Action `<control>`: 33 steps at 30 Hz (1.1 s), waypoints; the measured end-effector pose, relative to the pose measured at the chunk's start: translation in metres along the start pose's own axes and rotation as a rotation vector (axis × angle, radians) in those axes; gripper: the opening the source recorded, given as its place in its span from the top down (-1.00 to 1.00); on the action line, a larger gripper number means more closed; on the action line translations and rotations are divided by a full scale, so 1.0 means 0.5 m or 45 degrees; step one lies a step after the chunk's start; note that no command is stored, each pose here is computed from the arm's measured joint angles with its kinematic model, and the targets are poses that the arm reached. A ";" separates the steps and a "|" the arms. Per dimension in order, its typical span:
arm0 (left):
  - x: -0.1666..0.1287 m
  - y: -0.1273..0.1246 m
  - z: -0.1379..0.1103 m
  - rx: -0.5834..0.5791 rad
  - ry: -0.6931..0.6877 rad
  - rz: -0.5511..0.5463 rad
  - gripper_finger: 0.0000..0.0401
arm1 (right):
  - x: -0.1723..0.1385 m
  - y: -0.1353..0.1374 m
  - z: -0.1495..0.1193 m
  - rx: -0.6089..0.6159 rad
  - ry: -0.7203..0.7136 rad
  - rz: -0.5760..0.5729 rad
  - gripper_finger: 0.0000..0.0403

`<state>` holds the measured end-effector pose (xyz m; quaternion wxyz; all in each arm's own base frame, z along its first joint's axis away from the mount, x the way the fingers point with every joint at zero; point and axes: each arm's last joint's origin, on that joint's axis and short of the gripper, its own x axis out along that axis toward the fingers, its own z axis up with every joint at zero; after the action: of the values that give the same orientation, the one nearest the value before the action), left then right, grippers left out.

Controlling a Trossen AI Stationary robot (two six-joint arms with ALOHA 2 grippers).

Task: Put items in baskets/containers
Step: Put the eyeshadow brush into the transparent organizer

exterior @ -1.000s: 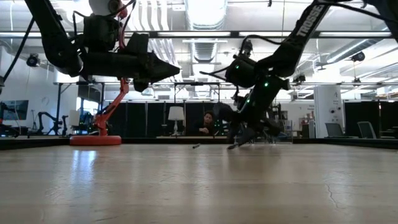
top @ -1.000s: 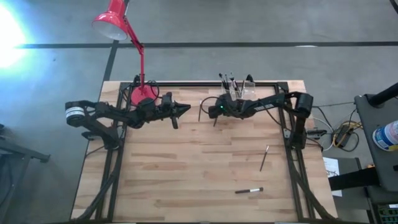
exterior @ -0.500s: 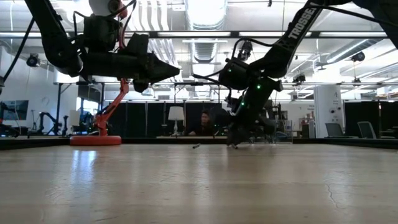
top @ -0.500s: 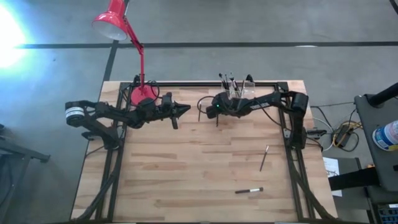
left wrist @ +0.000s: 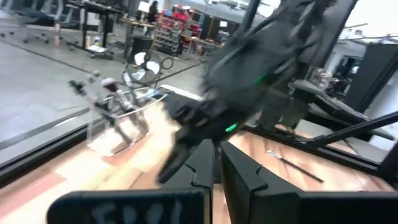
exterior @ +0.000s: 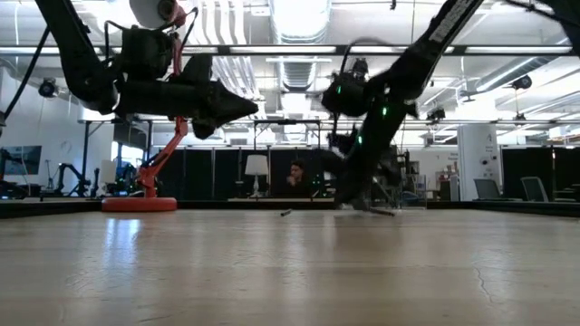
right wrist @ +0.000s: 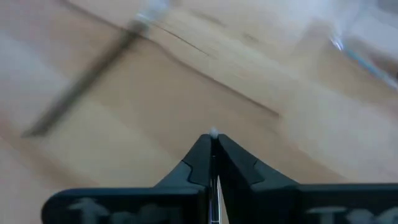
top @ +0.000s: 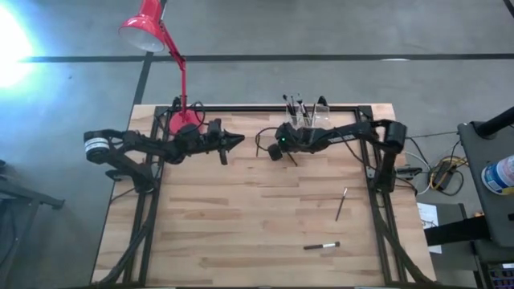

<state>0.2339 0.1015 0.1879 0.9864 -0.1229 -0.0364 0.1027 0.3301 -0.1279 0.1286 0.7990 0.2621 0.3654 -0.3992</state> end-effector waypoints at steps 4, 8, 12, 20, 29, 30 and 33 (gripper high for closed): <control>-0.013 0.017 -0.003 -0.015 -0.014 0.044 0.90 | -0.059 0.009 0.022 -0.049 -0.153 0.017 0.94; -0.021 0.022 -0.001 -0.024 -0.046 0.018 0.90 | -0.113 0.009 0.020 -0.108 -0.293 0.014 0.94; -0.023 0.022 -0.002 -0.027 -0.049 0.017 0.90 | -0.169 0.003 0.013 -0.173 -0.506 0.103 0.94; -0.023 0.022 0.001 -0.035 -0.064 0.011 0.90 | -0.223 -0.072 -0.034 -0.233 -0.843 0.330 0.95; -0.023 0.021 0.004 -0.040 -0.084 0.004 0.90 | -0.247 -0.211 -0.016 -0.121 -1.272 0.106 0.95; -0.023 0.021 0.005 -0.039 -0.084 0.004 0.90 | -0.250 -0.225 -0.008 -0.106 -1.309 0.068 0.95; -0.023 0.021 0.004 -0.029 -0.083 0.005 0.90 | -0.242 -0.265 0.007 -0.076 -1.316 -0.056 0.95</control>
<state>0.2206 0.1093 0.1870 0.9830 -0.1309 -0.0696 0.1083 0.1716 -0.1484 0.2099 0.8738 0.0000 -0.0606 -0.4826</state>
